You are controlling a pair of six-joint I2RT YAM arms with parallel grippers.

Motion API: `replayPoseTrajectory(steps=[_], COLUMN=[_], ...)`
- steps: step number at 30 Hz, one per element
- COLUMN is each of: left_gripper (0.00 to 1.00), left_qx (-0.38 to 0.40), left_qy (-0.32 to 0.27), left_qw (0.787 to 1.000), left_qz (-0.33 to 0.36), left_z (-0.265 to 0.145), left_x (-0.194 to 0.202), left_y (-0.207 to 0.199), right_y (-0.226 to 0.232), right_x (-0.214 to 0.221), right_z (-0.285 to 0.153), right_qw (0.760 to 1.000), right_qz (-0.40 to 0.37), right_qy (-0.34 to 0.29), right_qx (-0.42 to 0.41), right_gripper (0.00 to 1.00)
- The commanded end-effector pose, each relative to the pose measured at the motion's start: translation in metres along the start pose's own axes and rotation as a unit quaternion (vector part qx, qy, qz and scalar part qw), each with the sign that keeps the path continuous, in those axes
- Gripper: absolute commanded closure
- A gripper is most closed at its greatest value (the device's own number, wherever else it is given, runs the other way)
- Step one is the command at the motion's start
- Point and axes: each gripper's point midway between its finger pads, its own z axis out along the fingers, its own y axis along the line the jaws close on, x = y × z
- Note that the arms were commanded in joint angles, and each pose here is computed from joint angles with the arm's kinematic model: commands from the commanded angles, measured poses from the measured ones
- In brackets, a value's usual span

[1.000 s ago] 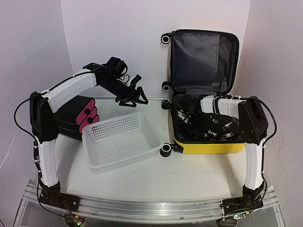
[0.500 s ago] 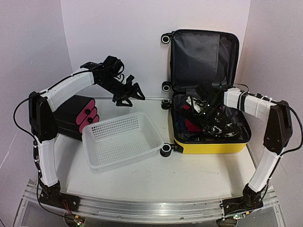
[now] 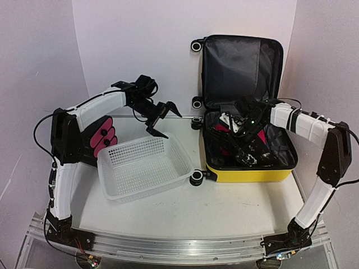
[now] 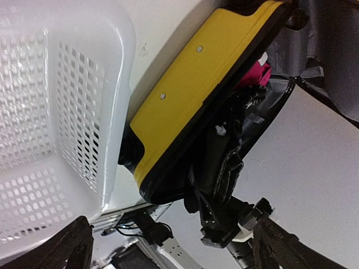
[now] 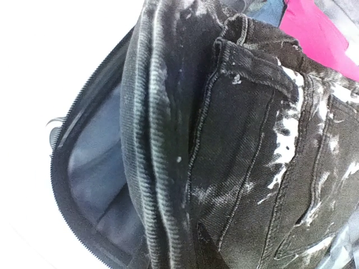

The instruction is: Open, take out, and arrange the luggage

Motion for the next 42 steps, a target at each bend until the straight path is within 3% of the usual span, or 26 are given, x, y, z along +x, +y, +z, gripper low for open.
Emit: replayPoseTrajectory(steps=[1,7,13,21,28,36,42], left_gripper=[0.00,0.01,0.00,0.02,0.01,0.01,0.01], left_qx=[0.050,0.045,0.055,0.062,0.106,0.120,0.070], left_qy=[0.039,0.061,0.042,-0.012,-0.069,-0.002,0.029], left_qw=[0.996,0.995,0.997,0.998,0.992,0.993,0.995], left_qz=[-0.061,-0.063,-0.044,-0.016,-0.027,-0.018,-0.064], left_z=[0.021,0.080,0.100,0.090,0.042,0.081,0.118], left_x=[0.048,0.075,0.087,0.085,0.083,0.095,0.106], left_y=[-0.046,-0.056,-0.059,-0.061,-0.060,-0.084,-0.056], right_y=[0.029,0.040,0.051,0.063,0.062,0.065,0.064], right_x=[-0.029,-0.029,-0.028,-0.022,-0.022,-0.030,-0.037], right_z=[-0.050,-0.055,-0.055,-0.048,-0.040,-0.045,-0.051], right_qw=[0.995,0.993,0.992,0.991,0.991,0.990,0.989], right_qz=[-0.022,-0.032,-0.048,-0.061,-0.060,-0.062,-0.065], right_qy=[-0.089,-0.096,-0.097,-0.089,-0.084,-0.094,-0.103], right_qx=[-0.041,-0.057,-0.066,-0.082,-0.083,-0.087,-0.084], right_gripper=[1.00,1.00,1.00,1.00,1.00,1.00,1.00])
